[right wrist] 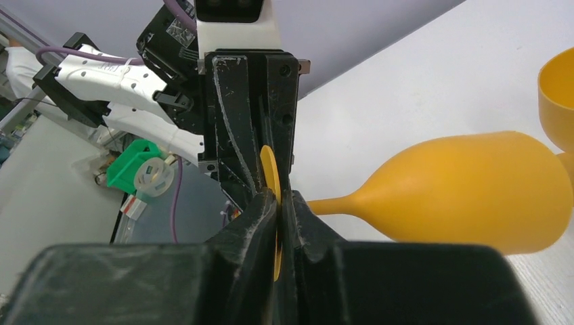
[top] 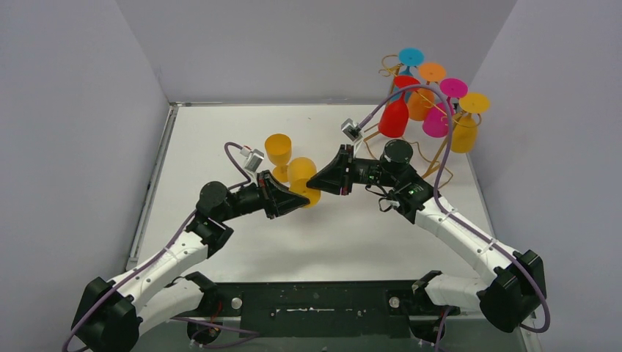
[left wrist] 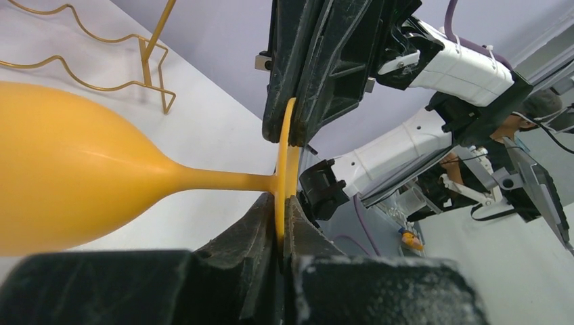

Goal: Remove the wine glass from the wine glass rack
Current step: Place the wine glass at the center of the board.

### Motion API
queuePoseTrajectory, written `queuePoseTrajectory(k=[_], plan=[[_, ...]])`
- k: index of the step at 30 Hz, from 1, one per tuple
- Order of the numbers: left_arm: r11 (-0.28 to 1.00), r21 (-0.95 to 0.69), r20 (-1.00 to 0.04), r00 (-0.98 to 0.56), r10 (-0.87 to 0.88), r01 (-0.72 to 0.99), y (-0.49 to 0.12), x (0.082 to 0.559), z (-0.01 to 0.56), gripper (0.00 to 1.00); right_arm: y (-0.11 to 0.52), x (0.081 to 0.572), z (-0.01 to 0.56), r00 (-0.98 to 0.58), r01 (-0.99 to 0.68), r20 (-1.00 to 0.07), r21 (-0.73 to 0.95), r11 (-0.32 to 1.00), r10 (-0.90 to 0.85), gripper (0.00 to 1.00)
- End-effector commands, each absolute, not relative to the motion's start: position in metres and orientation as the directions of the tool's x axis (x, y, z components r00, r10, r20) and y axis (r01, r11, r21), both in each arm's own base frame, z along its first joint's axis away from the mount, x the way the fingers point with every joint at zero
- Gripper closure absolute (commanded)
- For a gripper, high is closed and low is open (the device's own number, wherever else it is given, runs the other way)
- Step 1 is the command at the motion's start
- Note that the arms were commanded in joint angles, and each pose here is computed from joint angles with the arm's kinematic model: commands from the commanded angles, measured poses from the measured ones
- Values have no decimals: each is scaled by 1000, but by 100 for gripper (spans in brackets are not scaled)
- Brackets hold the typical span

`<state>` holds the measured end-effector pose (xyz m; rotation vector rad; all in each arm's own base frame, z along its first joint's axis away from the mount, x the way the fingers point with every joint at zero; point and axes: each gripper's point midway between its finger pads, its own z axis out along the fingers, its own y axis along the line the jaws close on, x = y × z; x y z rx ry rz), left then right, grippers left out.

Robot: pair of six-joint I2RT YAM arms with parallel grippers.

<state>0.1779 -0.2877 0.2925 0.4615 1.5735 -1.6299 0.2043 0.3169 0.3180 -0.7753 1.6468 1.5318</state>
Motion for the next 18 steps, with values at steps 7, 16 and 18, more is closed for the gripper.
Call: queuePoseTrajectory(k=[7, 16, 18], plan=[[73, -479, -849, -441, -292, 875, -283, 162, 318, 100, 312, 215, 355, -428, -882, -892, 447, 149, 144, 48], [84, -306, -927, -277, -255, 948, -268, 140, 296, 100, 281, 254, 382, -386, -787, -890, 454, 418, 241, 14], [89, -271, -945, -247, -214, 958, -266, 137, 284, 100, 274, 261, 381, -401, -746, -882, 472, 470, 250, 11]])
